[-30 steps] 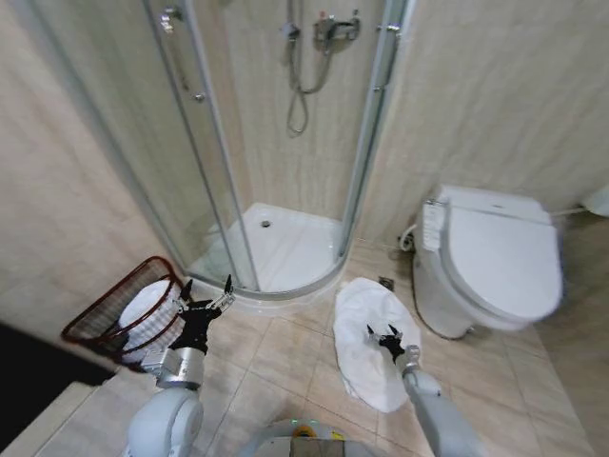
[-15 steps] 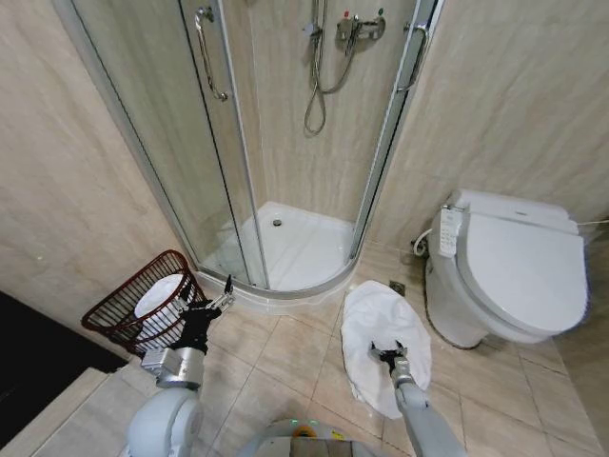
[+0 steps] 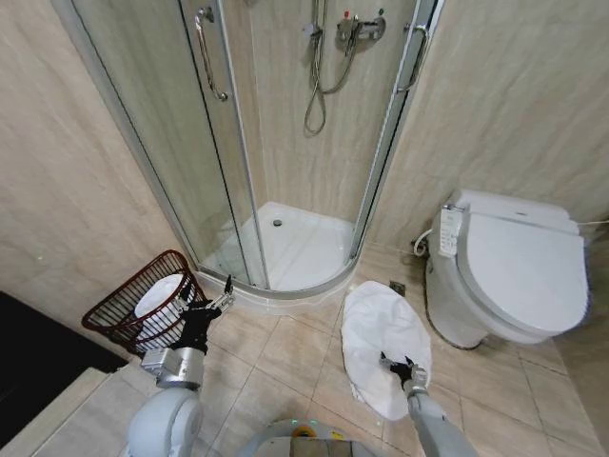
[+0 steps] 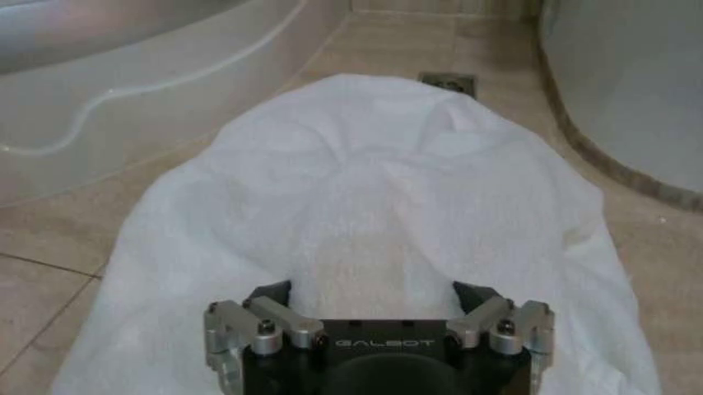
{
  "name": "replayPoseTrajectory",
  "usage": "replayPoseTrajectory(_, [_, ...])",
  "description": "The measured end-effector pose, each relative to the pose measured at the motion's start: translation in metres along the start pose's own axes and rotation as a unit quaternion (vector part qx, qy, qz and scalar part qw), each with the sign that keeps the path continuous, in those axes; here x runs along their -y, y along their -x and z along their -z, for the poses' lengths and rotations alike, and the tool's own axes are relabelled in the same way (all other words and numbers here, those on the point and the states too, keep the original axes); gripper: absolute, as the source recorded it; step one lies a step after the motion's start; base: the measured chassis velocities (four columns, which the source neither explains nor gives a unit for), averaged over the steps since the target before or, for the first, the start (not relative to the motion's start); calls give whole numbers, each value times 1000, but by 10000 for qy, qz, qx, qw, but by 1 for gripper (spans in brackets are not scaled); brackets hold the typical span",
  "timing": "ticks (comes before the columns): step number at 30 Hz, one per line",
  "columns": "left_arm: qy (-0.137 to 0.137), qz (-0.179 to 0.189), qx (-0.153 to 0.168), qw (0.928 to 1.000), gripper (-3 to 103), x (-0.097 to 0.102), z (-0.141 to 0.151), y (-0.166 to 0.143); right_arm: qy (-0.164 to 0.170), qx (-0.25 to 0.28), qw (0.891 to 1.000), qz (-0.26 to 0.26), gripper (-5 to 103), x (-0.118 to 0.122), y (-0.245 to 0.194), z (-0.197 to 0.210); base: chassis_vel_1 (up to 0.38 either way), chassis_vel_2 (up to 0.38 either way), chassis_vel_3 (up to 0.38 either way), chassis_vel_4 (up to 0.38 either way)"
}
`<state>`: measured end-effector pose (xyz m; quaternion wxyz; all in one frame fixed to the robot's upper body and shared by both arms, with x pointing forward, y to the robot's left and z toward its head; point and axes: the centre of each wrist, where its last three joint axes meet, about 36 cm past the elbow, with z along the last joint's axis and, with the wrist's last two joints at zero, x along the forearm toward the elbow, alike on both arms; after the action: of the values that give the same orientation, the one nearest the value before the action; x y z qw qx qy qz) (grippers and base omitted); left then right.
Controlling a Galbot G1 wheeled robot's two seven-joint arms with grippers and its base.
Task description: Discard the used towel into the hamper.
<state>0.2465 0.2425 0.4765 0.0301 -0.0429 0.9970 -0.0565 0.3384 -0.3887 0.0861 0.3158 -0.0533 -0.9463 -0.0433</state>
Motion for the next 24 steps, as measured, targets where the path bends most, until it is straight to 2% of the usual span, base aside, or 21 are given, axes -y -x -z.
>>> replayPoseTrajectory(1, [0, 0, 0, 10000, 100, 0, 0, 0, 16, -18, 10000, -15, 93, 2, 0, -2, 0, 0, 0, 0])
replayPoseTrajectory(3, [0, 0, 0, 10000, 100, 0, 0, 0, 28, -18, 10000, -24, 93, 3, -1, -2, 0, 0, 0, 0])
replayPoseTrajectory(5, [0, 0, 0, 10000, 100, 0, 0, 0, 40, 1, 10000, -54, 82, 3, -2, -4, 0, 0, 0, 0])
replayPoseTrajectory(7, [1, 0, 0, 10000, 100, 0, 0, 0, 44, 15, 10000, -71, 82, 1, -2, -5, 0, 0, 0, 0])
replayPoseTrajectory(10, [0, 0, 0, 10000, 100, 0, 0, 0, 76, 79, 9999, -121, 70, -4, -4, -11, 0, 0, 0, 0])
replayPoseTrajectory(16, [0, 0, 0, 10000, 100, 0, 0, 0, 82, 114, 9998, -137, 58, -9, -7, -15, 0, 0, 0, 0])
replayPoseTrajectory(19, [0, 0, 0, 10000, 100, 0, 0, 0, 99, 148, 9997, -157, 46, -8, -9, -16, 0, 0, 0, 0])
replayPoseTrajectory(24, [0, 0, 0, 10000, 100, 0, 0, 0, 100, 165, 9997, -171, 42, -7, -11, -17, 0, 0, 0, 0])
